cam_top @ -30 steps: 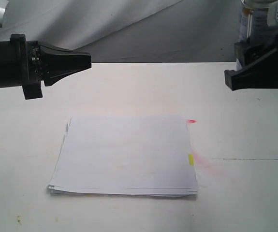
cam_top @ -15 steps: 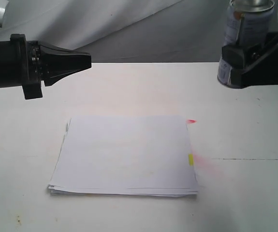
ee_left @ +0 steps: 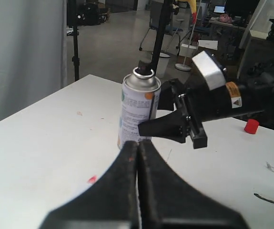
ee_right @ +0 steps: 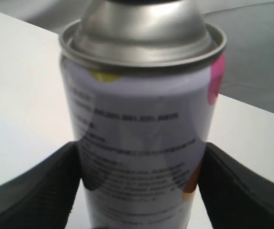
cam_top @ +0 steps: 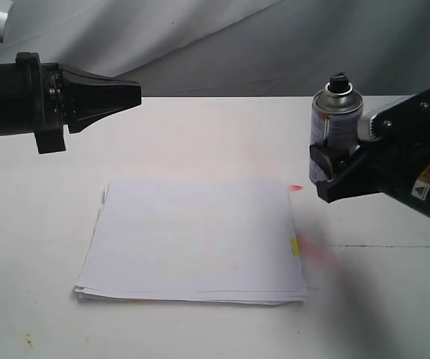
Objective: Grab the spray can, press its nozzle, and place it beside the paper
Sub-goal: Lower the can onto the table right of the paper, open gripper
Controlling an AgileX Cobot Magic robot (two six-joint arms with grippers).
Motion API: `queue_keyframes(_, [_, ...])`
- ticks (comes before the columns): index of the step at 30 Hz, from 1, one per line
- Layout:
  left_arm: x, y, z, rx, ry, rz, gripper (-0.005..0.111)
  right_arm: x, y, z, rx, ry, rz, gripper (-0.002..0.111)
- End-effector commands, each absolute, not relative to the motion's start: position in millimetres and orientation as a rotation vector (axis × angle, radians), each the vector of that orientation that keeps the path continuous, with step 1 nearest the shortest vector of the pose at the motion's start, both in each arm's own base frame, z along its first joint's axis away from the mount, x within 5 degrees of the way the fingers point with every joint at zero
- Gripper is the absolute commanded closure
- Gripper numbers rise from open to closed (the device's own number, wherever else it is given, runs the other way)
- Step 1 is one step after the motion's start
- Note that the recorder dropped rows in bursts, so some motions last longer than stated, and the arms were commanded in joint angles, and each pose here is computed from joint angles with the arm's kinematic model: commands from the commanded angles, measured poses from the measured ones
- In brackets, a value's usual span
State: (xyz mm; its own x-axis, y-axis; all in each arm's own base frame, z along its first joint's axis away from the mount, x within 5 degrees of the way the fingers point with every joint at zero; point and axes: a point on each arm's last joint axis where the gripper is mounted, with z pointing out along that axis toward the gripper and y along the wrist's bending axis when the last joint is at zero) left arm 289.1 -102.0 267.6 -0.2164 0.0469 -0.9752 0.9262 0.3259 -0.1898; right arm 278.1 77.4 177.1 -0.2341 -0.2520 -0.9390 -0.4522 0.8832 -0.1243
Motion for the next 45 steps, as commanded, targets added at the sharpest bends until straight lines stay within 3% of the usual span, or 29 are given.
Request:
queue_keyframes(1, [289,-101,269,0.896,1.556,-1.068,0.107,288,79,162,-0.490,1.749,0.233,0.108])
queue_keyframes(7, [289,-101,269,0.896,1.556,-1.068,0.107,294,80,131,-0.473,1.776,0.238,0.108])
queue_keyframes(19, [289,-101,269,0.896,1.556,-1.068,0.107,297,79,103,-0.430,1.774,0.240,0.108])
queue_keyframes(45, [289,-101,269,0.896,1.556,-1.068,0.107,294,80,99,-0.470,1.771,0.235,0.105])
